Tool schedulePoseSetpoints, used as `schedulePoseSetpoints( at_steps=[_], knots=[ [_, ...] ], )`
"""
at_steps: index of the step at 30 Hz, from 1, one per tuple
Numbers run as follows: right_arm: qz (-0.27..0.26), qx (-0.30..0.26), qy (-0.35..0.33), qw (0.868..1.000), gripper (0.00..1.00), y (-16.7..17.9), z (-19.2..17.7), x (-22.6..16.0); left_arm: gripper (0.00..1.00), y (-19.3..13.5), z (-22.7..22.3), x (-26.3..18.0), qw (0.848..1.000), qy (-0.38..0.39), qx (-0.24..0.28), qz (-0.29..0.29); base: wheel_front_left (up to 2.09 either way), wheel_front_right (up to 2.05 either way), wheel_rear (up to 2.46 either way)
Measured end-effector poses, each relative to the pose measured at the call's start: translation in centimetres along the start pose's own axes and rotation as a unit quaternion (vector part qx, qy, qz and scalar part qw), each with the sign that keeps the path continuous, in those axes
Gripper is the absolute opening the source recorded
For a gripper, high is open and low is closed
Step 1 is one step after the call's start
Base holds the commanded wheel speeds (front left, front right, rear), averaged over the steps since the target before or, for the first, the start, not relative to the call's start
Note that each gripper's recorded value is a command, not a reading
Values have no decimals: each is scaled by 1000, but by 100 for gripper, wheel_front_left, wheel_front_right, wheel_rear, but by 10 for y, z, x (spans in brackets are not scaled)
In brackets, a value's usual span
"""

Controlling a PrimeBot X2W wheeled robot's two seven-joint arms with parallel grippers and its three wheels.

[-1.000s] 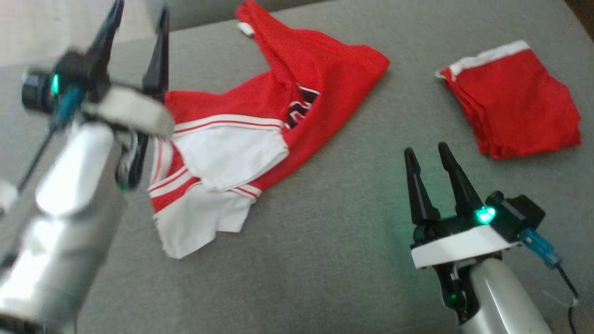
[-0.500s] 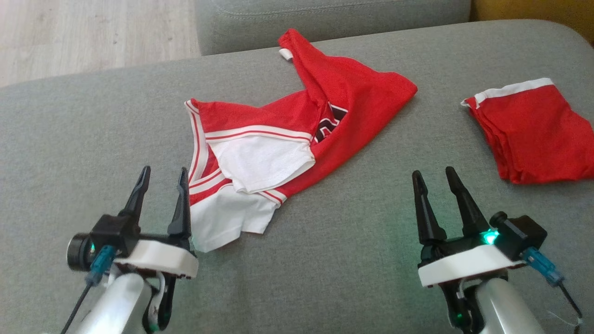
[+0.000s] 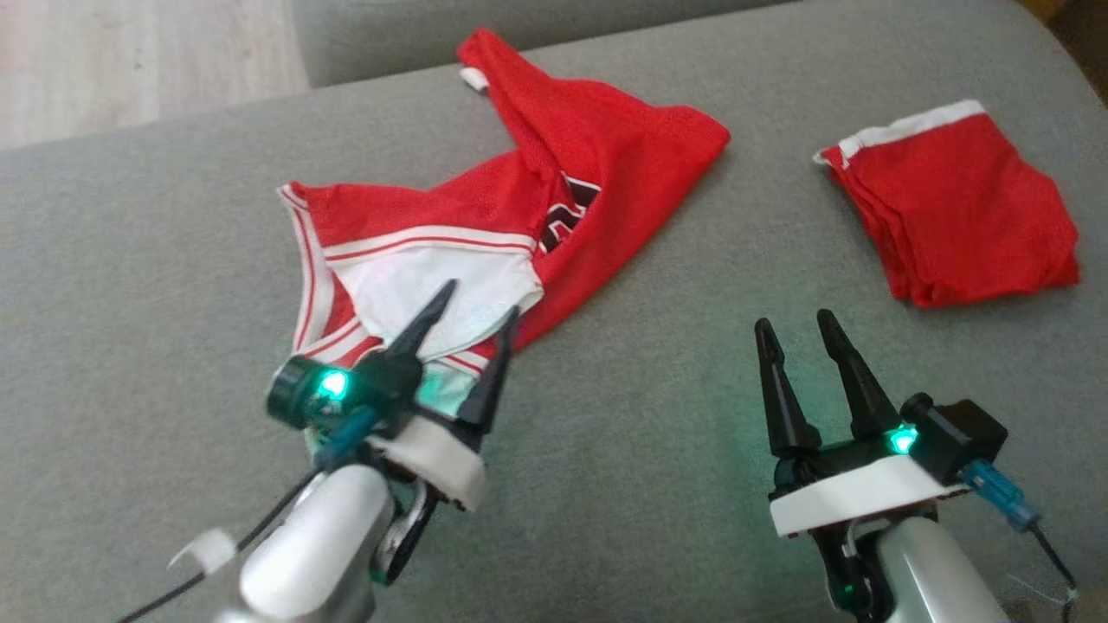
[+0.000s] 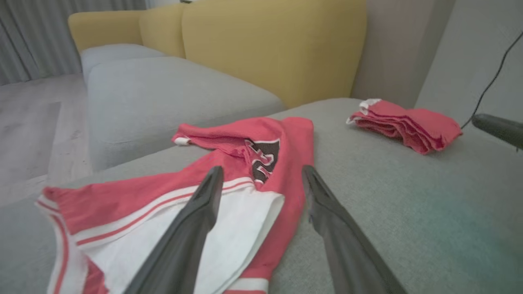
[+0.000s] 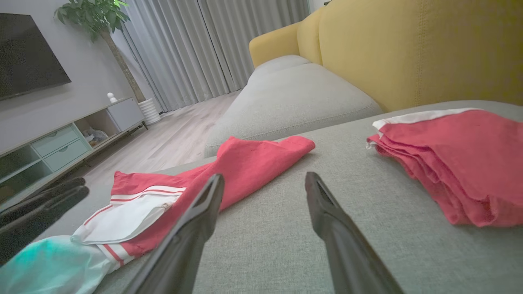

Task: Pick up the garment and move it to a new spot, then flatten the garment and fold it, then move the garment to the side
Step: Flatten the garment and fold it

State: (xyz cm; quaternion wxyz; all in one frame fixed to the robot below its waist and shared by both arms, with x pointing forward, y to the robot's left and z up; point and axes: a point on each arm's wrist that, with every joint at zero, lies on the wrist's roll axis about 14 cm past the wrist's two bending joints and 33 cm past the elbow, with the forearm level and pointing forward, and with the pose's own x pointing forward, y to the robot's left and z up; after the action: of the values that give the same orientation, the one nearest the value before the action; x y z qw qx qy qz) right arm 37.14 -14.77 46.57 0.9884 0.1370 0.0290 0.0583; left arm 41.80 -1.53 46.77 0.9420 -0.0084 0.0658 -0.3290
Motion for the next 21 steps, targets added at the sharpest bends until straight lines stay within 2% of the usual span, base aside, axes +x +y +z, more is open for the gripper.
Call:
schedulePoseSetpoints(
  at_steps=[3, 6, 10, 14, 15, 16, 21],
  knots=[
    [-8, 0, 3, 1000, 100, -5, -2, -1, 100, -11, -10, 10, 999, 25, 14, -24, 0, 0, 0],
    [-28, 4, 4, 1000, 100, -18, -2, 1, 100, -18, -38, 28, 994, 80, 54, -55, 0, 0, 0],
    [-44, 5, 5, 999, 100, -29, -2, 0, 100, -14, -55, 39, 989, 105, 85, -59, 0, 0, 0],
    [-57, 3, 9, 998, 100, -37, -4, -3, 100, -10, -67, 45, 987, 121, 92, -53, 0, 0, 0],
    [-59, 3, 10, 998, 100, -38, -4, -3, 45, -8, -68, 46, 987, 121, 93, -50, 0, 0, 0],
    [-60, 5, 9, 998, 100, -38, -4, -4, 0, -7, -68, 46, 987, 121, 93, -46, 0, 0, 0],
    [-60, 7, 5, 998, 100, -38, -2, -4, 0, -3, -62, 46, 989, 107, 96, -38, 0, 0, 0]
  ],
)
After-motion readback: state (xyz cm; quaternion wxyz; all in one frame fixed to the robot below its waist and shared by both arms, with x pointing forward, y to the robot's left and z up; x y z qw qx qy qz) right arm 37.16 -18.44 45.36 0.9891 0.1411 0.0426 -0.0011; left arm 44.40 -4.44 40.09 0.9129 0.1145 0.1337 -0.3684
